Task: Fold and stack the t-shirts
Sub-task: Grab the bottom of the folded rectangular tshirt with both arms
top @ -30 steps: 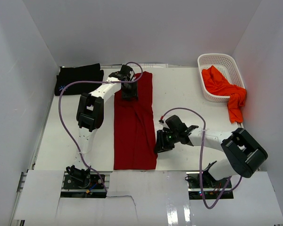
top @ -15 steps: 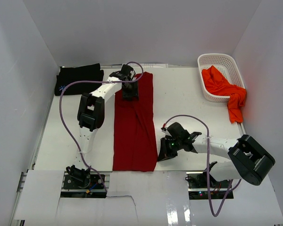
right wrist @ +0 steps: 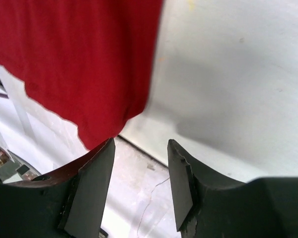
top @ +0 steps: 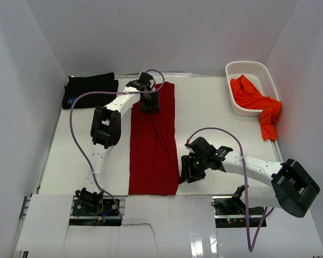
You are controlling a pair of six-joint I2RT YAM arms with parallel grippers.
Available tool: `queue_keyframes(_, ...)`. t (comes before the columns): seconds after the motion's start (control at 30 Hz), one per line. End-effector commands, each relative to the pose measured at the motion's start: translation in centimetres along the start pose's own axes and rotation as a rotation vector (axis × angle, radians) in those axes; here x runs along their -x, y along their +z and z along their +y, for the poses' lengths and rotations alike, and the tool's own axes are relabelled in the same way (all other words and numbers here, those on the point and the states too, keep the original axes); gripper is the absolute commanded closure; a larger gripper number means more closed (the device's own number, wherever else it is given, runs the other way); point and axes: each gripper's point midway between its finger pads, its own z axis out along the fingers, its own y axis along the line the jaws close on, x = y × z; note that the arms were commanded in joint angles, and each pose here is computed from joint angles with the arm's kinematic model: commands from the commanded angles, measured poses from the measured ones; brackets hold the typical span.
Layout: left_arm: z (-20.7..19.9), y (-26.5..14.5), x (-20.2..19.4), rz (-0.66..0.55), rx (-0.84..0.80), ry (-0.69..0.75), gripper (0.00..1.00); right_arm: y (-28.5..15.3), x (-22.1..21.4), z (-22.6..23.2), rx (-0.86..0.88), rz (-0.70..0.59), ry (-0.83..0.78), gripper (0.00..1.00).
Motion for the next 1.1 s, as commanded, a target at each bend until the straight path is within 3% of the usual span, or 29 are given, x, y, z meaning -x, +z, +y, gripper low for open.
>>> queue_keyframes(0.0,0.8,0.5,0.4,0.003,0.015,0.003,0.37,-1.3,0.2,1.5,0.003,-0.011,-0.036,0.47)
queue_keyframes(0.63,3.3,1.4,1.6,0.002,0.012,-0.058,0.37,2.5,0.2,3.6,0.116,-0.009,-0.008,0.51)
queue_keyframes(0.73,3.4,1.3,1.6,0.003,0.017,-0.058,0.37,3.2,0.4,3.3,0.093,-0.003,-0.005,0.67)
queue_keyframes(0.93,3.7,1.0,1.8,0.000,0.018,-0.061,0.36,3.5,-0.1,2.9,0.096,0.004,0.002,0.76)
queue_keyframes(0.97,3.8,1.0,1.8,-0.002,0.018,-0.062,0.36,3.5,-0.2,2.8,0.093,0.007,0.007,0.92)
queue_keyframes(1.07,3.8,1.0,1.8,-0.001,0.016,-0.059,0.37,3.2,-0.5,2.6,0.078,0.018,-0.001,0.92)
